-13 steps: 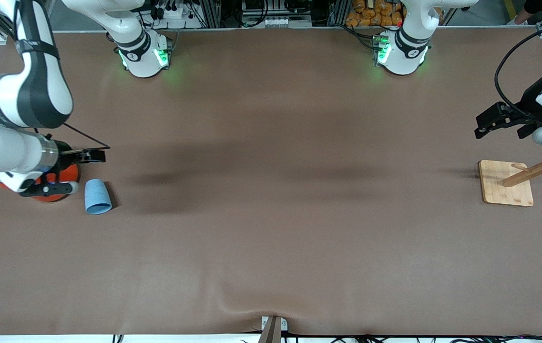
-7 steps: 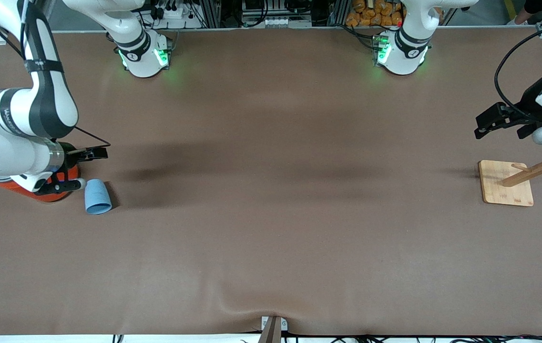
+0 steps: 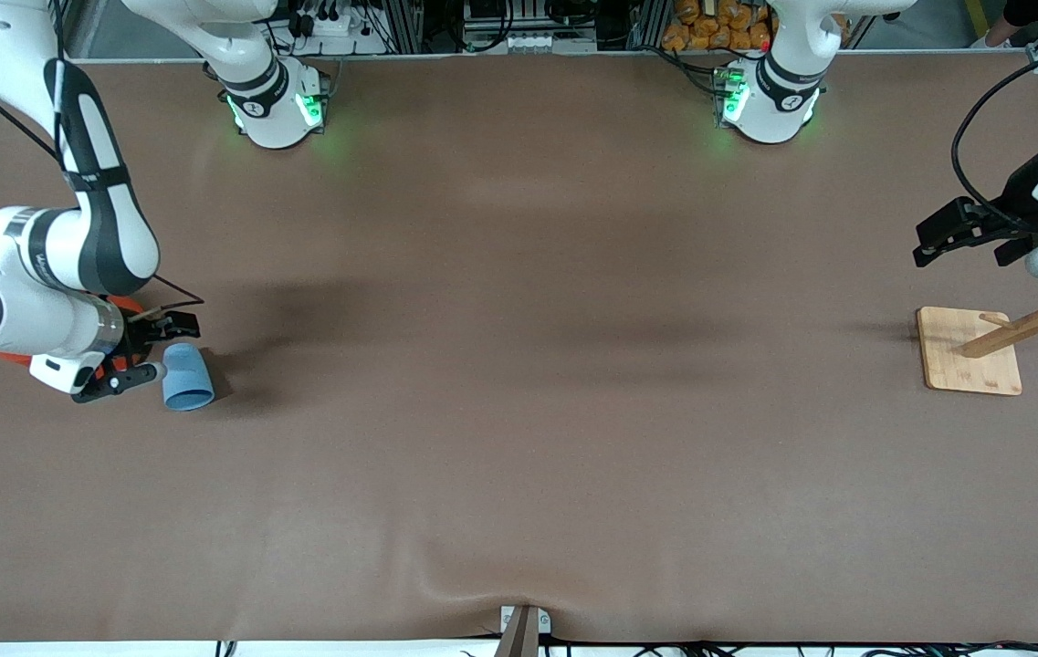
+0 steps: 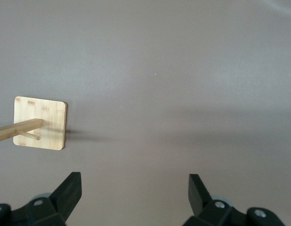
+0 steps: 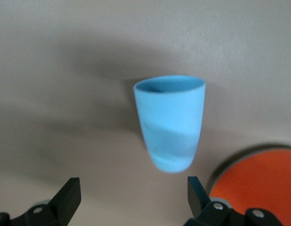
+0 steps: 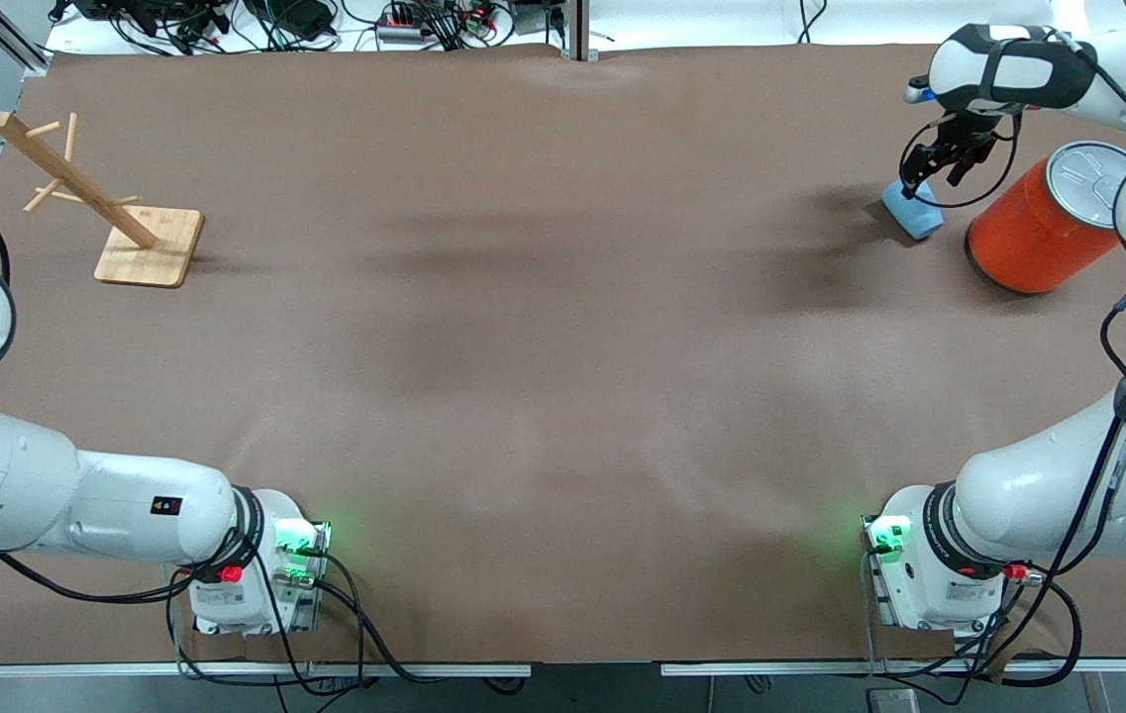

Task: Flip cup
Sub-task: 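Lift the blue cup with the right gripper and carry it away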

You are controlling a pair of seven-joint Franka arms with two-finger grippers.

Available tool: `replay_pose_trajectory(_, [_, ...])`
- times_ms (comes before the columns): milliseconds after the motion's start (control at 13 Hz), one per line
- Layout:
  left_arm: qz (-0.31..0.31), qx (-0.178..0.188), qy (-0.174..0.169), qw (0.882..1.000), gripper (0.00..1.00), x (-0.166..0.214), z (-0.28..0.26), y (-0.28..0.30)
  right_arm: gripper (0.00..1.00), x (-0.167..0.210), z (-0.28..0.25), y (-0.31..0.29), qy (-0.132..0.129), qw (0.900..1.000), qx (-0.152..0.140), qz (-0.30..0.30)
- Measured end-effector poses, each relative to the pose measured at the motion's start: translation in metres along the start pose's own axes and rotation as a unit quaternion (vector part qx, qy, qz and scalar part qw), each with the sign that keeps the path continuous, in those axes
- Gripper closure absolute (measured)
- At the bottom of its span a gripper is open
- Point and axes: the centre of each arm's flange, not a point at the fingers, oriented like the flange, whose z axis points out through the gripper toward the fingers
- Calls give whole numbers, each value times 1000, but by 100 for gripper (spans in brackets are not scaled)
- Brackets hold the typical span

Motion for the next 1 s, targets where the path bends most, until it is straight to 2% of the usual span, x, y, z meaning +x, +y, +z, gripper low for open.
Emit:
replay_pose_trajectory(307, [0, 0, -2, 1000, 0, 1, 2, 0, 0, 12, 36, 22, 30, 998, -18, -50])
replay_pose_trajectory(766, [1, 0, -3, 1000, 0, 1, 3, 0, 0, 14, 93, 41, 4, 997, -4, -71])
replay_pose_trajectory(920, [1, 0, -3, 1000, 0, 1, 3, 0, 19, 14, 93, 40, 2, 997, -2, -75])
replay_pose_trajectory(996, [0, 0, -3, 1000, 0, 1, 3, 0, 23, 15, 92, 39, -1, 996, 0, -84])
